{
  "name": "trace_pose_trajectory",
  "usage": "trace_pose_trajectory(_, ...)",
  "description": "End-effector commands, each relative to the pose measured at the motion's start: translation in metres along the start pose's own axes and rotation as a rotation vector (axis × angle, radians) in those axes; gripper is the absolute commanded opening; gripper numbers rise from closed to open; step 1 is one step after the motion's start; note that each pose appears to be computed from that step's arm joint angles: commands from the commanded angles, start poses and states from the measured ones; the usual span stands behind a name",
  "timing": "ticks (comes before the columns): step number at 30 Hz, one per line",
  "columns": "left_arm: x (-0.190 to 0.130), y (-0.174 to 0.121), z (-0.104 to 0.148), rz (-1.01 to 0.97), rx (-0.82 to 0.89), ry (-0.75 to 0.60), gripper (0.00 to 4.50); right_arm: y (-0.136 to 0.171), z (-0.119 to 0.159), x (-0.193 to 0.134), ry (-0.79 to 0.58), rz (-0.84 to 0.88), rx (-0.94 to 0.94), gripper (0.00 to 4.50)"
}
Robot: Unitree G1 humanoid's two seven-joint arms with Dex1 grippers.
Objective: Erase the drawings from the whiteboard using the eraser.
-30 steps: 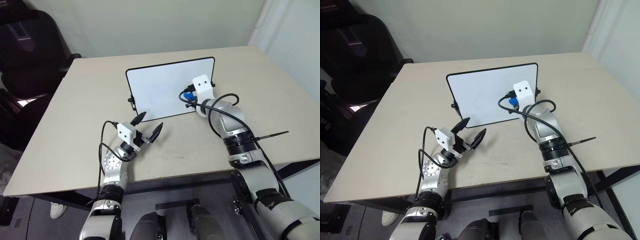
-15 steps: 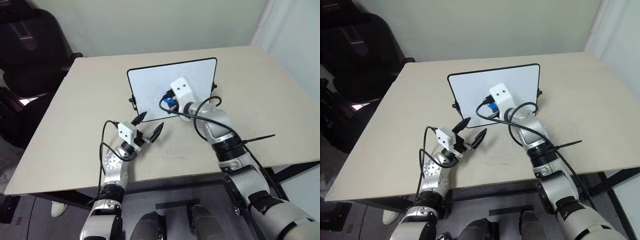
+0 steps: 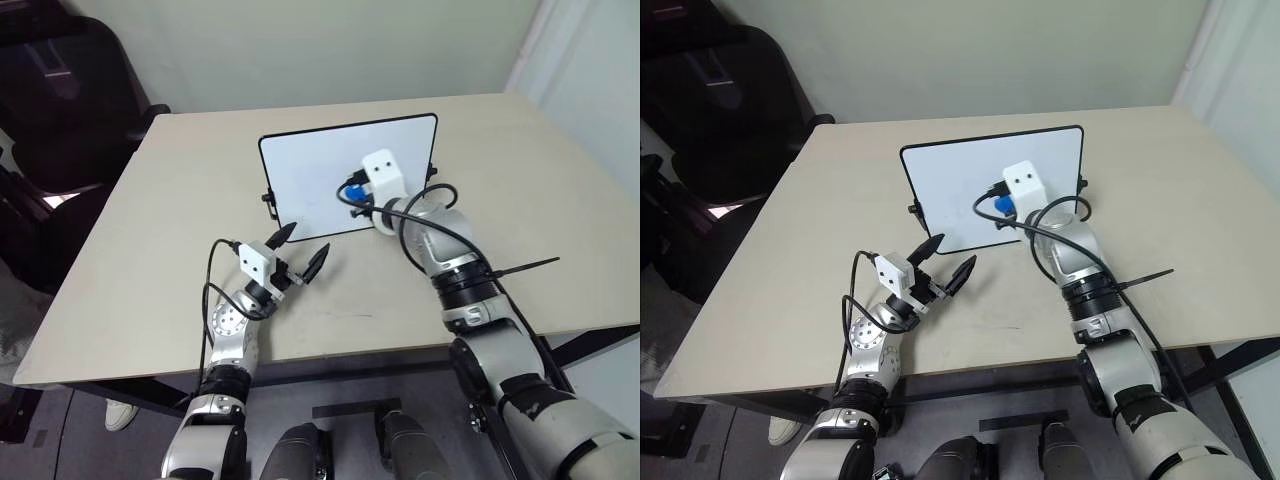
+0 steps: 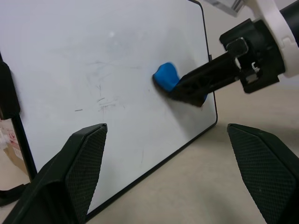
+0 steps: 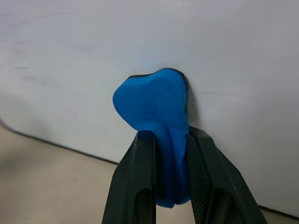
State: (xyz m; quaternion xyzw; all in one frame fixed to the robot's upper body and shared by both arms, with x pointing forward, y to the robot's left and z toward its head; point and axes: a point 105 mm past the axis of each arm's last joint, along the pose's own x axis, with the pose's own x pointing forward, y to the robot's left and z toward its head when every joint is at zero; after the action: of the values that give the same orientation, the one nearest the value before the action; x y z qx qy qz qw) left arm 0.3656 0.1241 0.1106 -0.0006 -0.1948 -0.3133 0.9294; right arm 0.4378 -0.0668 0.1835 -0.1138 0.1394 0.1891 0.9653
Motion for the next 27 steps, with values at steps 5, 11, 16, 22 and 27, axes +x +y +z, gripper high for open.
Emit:
trace_pose_trajectory(5,-0.003,-0.003,-0.009,0.007,-0.026,0.012,4.50,-0.036,0.013,-0.016,-0.067,-0.128,0.013,0.73)
trace_pose_trajectory(11,-0.001,-0.004,-0.010,0.004,-0.027,0.012,4.50,-0.050,0.000,-0.046,-0.040,-0.133,0.037,0.73)
trace_pose_trajectory(16,-0.002,-0.004,-0.011,0.010,-0.035,0.014,4.50,-0.061,-0.035,-0.078,0.140,-0.108,0.089,0.73)
trace_pose_trajectory(22,-0.002,-0.005,-0.012,0.007,-0.042,0.014,4.50,-0.063,-0.082,-0.089,0.323,-0.083,0.119,0.73)
trace_pose_trajectory(27,-0.001,-0.005,-0.012,0.006,-0.041,0.013,4.50,-0.070,-0.093,-0.086,0.350,-0.116,0.137,1.27)
